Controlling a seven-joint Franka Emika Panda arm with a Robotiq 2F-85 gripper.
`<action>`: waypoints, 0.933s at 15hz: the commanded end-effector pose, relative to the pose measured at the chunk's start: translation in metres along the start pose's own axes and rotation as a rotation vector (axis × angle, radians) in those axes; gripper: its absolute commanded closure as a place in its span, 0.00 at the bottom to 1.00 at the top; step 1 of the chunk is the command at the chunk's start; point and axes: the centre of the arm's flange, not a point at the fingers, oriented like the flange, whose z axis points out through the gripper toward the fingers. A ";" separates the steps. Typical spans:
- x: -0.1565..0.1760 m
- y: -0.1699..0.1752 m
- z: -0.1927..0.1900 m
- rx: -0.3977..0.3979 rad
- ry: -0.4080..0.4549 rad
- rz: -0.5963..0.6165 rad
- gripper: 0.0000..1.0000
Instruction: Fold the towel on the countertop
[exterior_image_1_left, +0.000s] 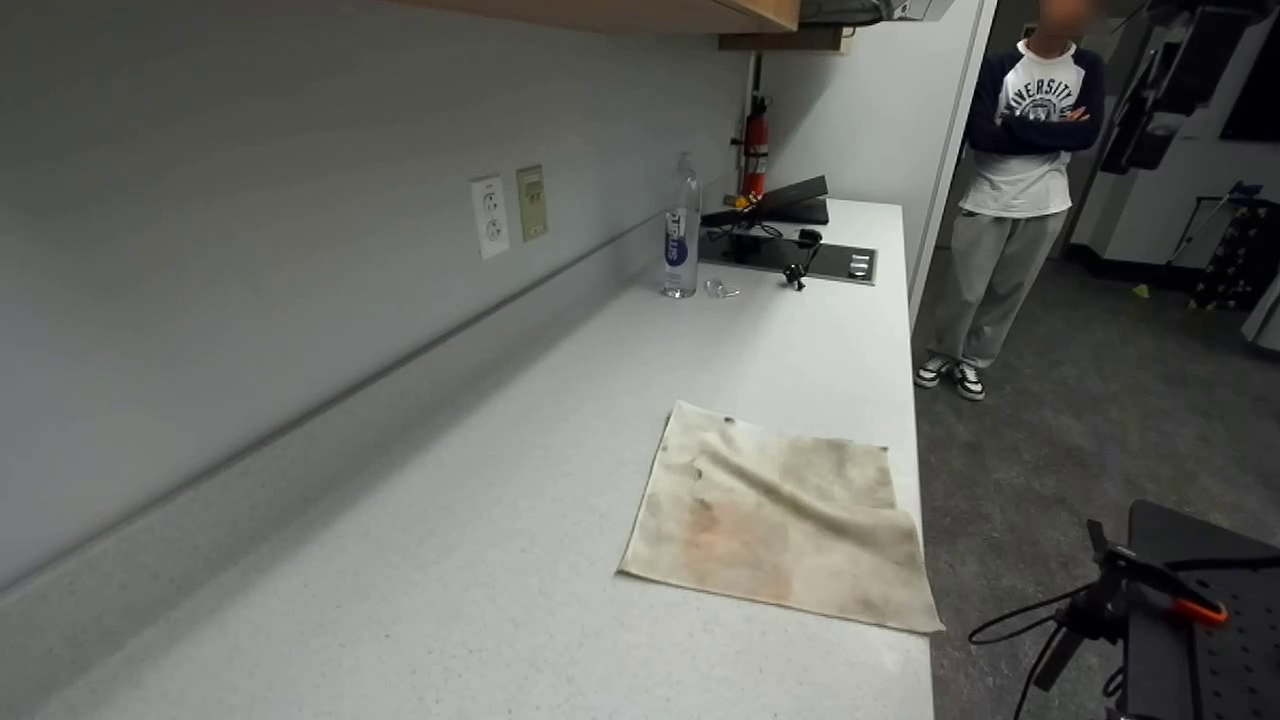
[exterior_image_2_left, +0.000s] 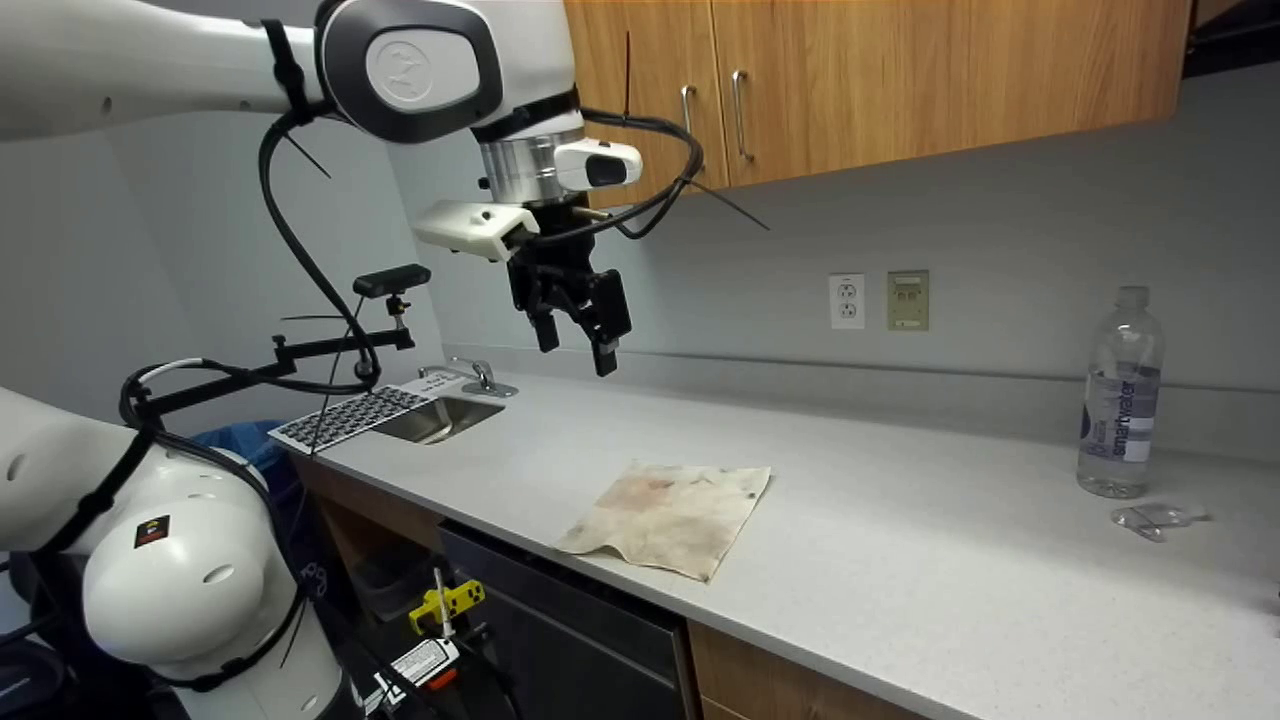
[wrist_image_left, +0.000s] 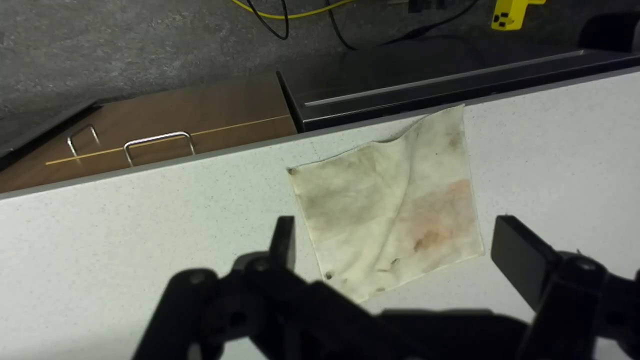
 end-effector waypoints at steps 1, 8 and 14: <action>0.000 0.000 0.000 0.000 0.000 0.000 0.00; 0.000 0.000 0.000 0.000 0.000 0.000 0.00; 0.000 0.000 0.000 0.000 0.000 0.000 0.00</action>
